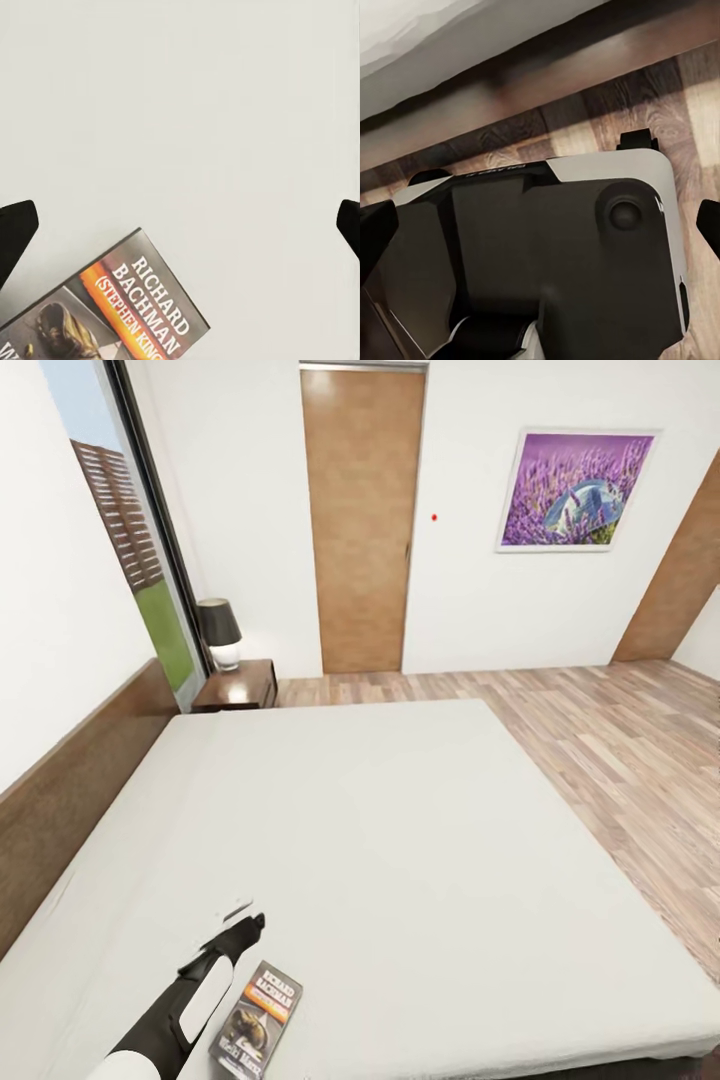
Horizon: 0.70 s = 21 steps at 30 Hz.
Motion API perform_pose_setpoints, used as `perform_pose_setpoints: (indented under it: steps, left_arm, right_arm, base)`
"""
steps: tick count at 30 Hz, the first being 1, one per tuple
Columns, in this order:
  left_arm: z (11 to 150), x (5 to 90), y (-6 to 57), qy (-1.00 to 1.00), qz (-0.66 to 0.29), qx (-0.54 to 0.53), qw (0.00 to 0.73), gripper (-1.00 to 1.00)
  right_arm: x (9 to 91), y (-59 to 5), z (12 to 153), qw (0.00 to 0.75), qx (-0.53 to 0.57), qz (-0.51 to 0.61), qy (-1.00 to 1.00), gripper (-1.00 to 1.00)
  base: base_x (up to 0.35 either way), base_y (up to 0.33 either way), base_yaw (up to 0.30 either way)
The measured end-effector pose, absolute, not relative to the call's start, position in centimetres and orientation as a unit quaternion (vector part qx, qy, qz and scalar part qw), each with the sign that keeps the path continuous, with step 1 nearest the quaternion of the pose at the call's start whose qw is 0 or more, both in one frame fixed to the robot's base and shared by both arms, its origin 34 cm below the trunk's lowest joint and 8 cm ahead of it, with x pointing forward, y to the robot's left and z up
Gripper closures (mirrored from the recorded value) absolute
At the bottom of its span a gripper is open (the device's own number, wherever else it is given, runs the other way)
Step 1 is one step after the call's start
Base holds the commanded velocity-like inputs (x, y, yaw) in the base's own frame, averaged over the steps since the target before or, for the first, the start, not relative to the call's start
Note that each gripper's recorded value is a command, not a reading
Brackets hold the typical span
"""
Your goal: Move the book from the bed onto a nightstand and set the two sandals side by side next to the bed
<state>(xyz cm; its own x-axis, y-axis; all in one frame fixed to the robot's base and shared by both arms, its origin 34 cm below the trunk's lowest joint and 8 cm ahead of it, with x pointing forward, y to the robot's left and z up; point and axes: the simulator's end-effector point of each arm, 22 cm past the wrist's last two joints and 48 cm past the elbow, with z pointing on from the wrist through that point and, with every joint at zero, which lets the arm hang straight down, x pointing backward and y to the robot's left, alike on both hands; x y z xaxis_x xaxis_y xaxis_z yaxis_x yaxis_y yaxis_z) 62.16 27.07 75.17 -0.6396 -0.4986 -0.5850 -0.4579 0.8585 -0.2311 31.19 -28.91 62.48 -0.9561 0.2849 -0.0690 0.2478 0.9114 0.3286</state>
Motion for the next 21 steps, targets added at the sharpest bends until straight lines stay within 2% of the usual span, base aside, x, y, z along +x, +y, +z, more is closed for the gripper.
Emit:
perform_pose_setpoints:
  steps: [21]
  left_arm:
    - [73.7, 61.6, 27.7, 0.903, -0.022, -0.273, 0.330, -1.00]
  right_arm:
    - [29.9, -28.8, 61.8, 0.042, 0.139, 0.158, 0.977, -1.00]
  base:
    - [0.000, 0.000, -0.004]
